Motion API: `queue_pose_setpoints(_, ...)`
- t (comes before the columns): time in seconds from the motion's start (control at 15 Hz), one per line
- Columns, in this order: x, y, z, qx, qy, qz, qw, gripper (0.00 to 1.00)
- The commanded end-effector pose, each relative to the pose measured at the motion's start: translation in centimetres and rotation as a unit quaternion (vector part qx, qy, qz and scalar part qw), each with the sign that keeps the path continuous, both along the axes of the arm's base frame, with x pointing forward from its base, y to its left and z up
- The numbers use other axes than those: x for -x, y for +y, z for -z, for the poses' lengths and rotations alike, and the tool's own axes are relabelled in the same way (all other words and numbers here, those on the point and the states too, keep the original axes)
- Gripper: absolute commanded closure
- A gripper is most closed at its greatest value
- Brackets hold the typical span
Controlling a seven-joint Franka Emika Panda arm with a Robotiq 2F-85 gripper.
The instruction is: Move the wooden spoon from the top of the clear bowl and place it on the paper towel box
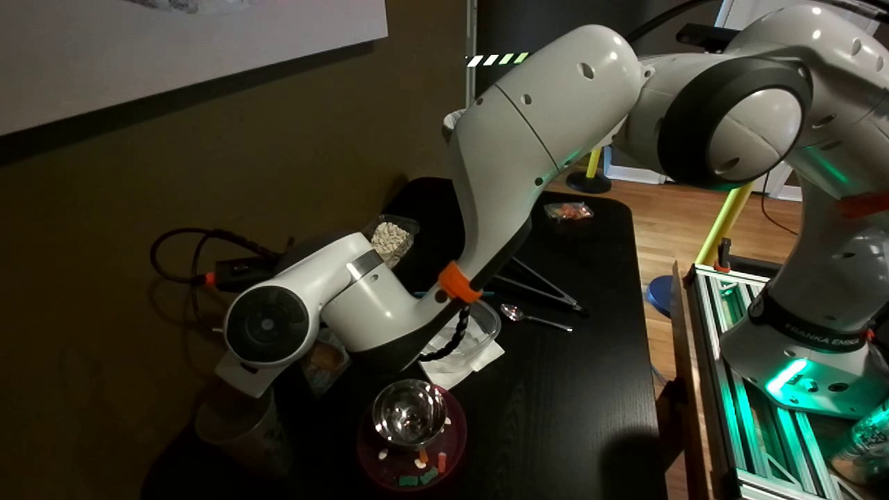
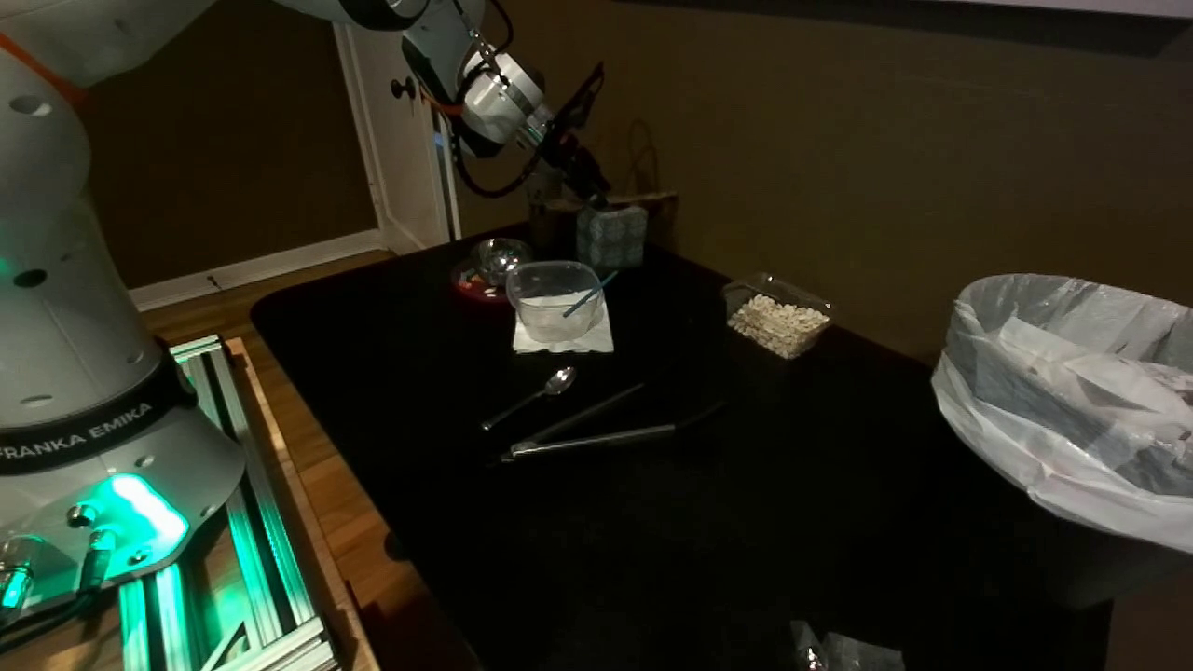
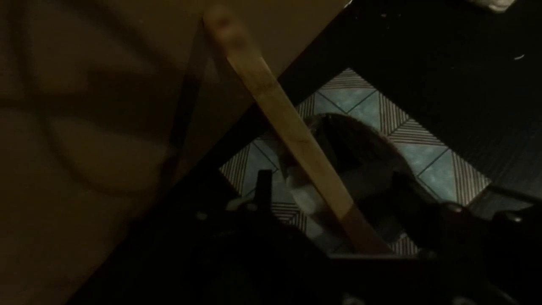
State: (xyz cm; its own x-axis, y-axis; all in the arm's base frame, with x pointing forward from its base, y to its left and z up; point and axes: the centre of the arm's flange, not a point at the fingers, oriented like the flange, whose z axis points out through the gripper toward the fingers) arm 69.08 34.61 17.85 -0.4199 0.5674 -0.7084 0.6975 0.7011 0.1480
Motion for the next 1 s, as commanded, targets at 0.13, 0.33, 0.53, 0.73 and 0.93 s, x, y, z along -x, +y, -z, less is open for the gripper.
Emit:
queue_pose_setpoints(0.13, 1.8, 1.3, -1.3, -0.010, -0.001, -0.002, 0.9999, 0.00)
queue_pose_setpoints(0.33, 5.0, 0.6, -3.5, -0.021, -0.010, -0.006, 0.9997, 0.00)
queue_pose_setpoints(0.53, 8.2, -0.9, -6.0, -0.045, 0.001, -0.068, 0.9967, 0.00)
queue_pose_setpoints(0.73, 10.3, -2.0, -7.9, -0.078, 0.028, -0.156, 0.9844, 0.00)
queue_pose_setpoints(0.93, 11.9, -3.5, -9.0, -0.106, 0.045, -0.223, 0.9679, 0.00)
